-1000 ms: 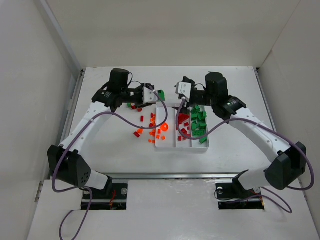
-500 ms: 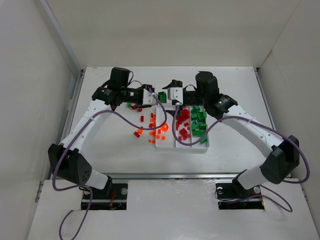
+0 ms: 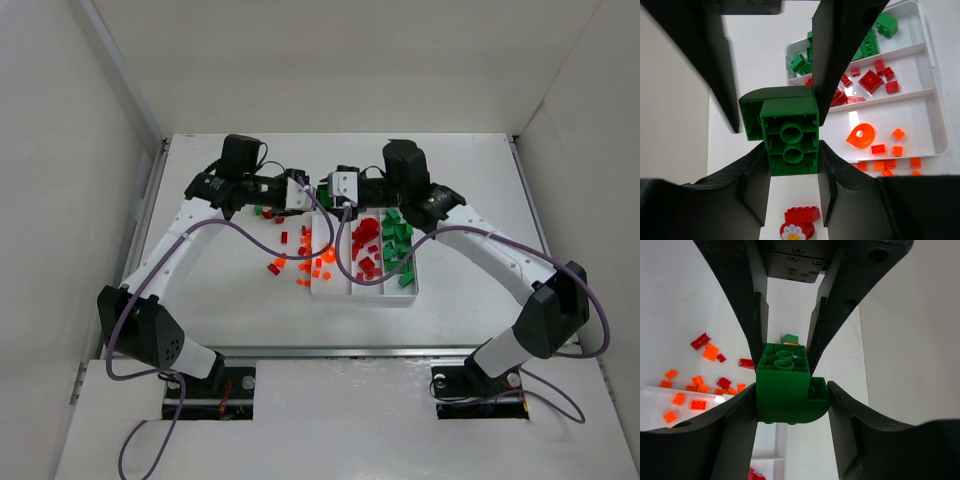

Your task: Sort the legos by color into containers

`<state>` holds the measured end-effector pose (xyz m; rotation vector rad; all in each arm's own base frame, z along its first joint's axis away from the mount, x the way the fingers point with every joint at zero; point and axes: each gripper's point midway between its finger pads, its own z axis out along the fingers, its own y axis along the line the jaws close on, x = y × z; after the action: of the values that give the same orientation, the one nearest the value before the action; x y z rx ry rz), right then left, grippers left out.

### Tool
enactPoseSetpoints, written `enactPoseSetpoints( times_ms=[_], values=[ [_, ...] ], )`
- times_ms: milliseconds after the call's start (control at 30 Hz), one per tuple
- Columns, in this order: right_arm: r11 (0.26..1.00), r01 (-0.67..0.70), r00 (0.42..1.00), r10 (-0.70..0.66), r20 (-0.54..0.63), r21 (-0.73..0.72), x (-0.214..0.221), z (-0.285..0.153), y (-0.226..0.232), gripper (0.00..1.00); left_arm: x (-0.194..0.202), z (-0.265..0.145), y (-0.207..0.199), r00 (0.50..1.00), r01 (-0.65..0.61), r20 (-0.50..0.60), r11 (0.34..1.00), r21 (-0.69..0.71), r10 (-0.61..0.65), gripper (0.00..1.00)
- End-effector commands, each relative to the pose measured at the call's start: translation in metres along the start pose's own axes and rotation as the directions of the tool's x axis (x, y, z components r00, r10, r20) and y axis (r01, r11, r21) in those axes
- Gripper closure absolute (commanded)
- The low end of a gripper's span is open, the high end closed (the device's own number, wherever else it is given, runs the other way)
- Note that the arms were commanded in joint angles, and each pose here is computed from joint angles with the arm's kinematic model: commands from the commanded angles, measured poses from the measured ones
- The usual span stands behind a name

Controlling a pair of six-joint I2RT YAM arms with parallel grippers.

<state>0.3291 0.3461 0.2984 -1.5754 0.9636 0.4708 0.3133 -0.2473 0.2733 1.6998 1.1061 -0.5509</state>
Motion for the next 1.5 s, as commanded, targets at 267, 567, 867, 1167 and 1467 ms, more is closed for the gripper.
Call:
enactPoseSetpoints(
  times_ms=[267, 567, 867, 1167, 1467],
  values=[
    [0.995, 0.053, 0.999, -0.052, -0.013, 0.082, -0.009, -0.002, -0.022, 1.0, -0.025, -0.007, 0.009, 0.999, -0.03, 0.045, 1.0, -0.008, 0.031, 1.0],
    [0.988, -0.115, 0.98, 0.129, -0.15, 0.098, 0.059, -0.018, 0.008, 1.0, -0.021, -0.025, 0.029, 0.998, 0.047, 0.049, 0.995, -0.092, -0.042, 1.0],
    [0.899, -0.297, 0.872, 0.392, -0.293, 0.321, 0.115, -0.057, 0.002, 1.0, -0.016, -0.032, 0.032, 0.994, 0.099, 0.063, 0.987, -0.128, -0.091, 1.0],
    [0.796, -0.413, 0.604, 0.604, -0.521, 0.444, 0.201, -0.094, 0.061, 1.0, -0.005, -0.023, 0.032, 0.983, 0.172, 0.091, 0.972, -0.162, -0.159, 1.0],
    [0.744, -0.438, 0.517, 0.668, -0.536, 0.505, 0.234, -0.094, 0.064, 0.8, -0.001, -0.022, 0.029, 0.981, 0.188, 0.09, 0.967, -0.171, -0.174, 1.0]
  ],
)
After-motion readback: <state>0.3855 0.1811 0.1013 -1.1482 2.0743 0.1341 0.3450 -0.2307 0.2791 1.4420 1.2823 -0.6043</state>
